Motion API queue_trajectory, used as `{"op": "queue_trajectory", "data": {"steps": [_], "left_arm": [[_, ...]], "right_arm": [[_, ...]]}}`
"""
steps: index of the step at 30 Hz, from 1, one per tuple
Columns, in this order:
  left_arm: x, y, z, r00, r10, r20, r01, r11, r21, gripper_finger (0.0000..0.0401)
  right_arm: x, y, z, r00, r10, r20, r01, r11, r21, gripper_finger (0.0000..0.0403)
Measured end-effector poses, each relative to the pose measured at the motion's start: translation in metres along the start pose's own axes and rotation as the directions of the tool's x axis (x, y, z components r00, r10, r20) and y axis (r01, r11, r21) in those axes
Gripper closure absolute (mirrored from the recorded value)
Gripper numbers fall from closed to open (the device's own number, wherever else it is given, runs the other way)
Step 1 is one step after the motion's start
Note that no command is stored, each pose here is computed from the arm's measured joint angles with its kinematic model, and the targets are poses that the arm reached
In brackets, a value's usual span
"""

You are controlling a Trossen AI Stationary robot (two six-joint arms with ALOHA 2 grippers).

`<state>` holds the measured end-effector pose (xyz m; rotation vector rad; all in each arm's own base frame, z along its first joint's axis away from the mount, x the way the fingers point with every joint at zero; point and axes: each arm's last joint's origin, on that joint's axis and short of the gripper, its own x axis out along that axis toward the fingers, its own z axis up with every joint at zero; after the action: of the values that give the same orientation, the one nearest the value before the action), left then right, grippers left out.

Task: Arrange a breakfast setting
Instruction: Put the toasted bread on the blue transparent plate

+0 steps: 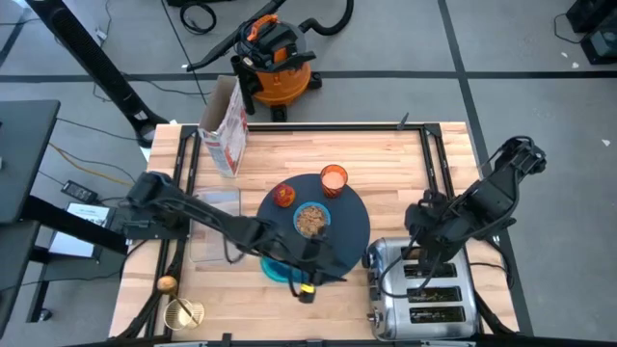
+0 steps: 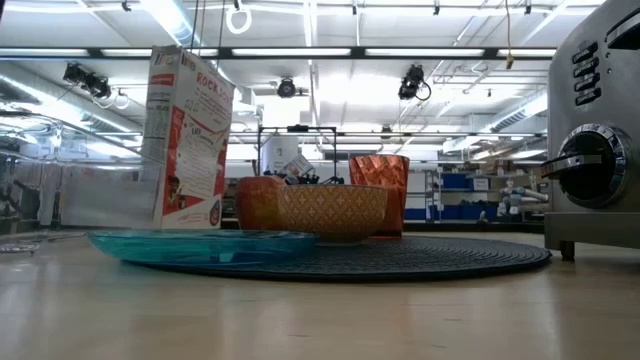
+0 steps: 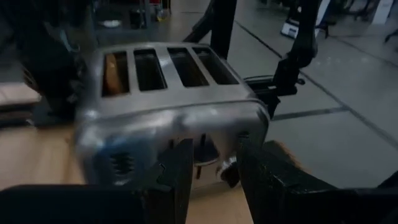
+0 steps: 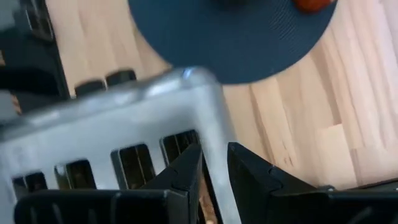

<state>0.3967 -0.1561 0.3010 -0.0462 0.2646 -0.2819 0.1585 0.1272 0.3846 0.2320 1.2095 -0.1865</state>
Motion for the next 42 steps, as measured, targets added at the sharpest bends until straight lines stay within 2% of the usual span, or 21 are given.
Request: {"op": "queue_trajectory", "data": {"steps": [3,8,14,21,26,33,38,42], "left_arm": [[0.016,0.001,-0.013,1.0,0.005,0.009,-0.004,0.999,-0.042,0.0276],[0.03,0.01,-0.033,0.995,0.092,-0.05,-0.098,0.985,-0.142,0.0309],[0.062,0.01,-0.085,0.979,0.124,-0.16,-0.139,0.987,-0.086,0.039],[0.089,0.005,-0.12,0.989,0.115,-0.091,-0.118,0.992,-0.037,0.0392],[0.095,0.007,-0.122,0.988,0.151,0.017,-0.15,0.988,-0.038,0.0396],[0.1,0.017,-0.126,0.982,0.185,0.048,-0.185,0.983,-0.007,0.0397],[0.099,0.019,-0.117,0.977,0.164,0.138,-0.167,0.986,0.009,0.0396],[0.1,0.018,-0.113,0.979,0.149,0.136,-0.152,0.988,0.014,0.0395]], "right_arm": [[-0.006,-0.005,0.0,0.998,0.013,0.059,-0.014,1.0,0.016,0.0315],[-0.014,-0.013,0.0,0.989,-0.005,0.15,0.003,1.0,0.015,0.0315],[-0.016,-0.009,0.003,0.979,0.042,0.201,-0.031,0.998,-0.058,0.0316],[-0.016,-0.006,0.005,0.974,0.066,0.216,-0.051,0.996,-0.073,0.0315],[-0.016,-0.007,0.005,0.974,0.064,0.216,-0.05,0.996,-0.072,0.0316],[-0.016,-0.007,0.006,0.975,0.06,0.216,-0.047,0.997,-0.064,0.0315],[-0.015,-0.009,0.008,0.975,0.053,0.217,-0.043,0.998,-0.051,0.0315],[-0.015,-0.009,0.009,0.975,0.051,0.218,-0.043,0.998,-0.042,0.0315]]}}
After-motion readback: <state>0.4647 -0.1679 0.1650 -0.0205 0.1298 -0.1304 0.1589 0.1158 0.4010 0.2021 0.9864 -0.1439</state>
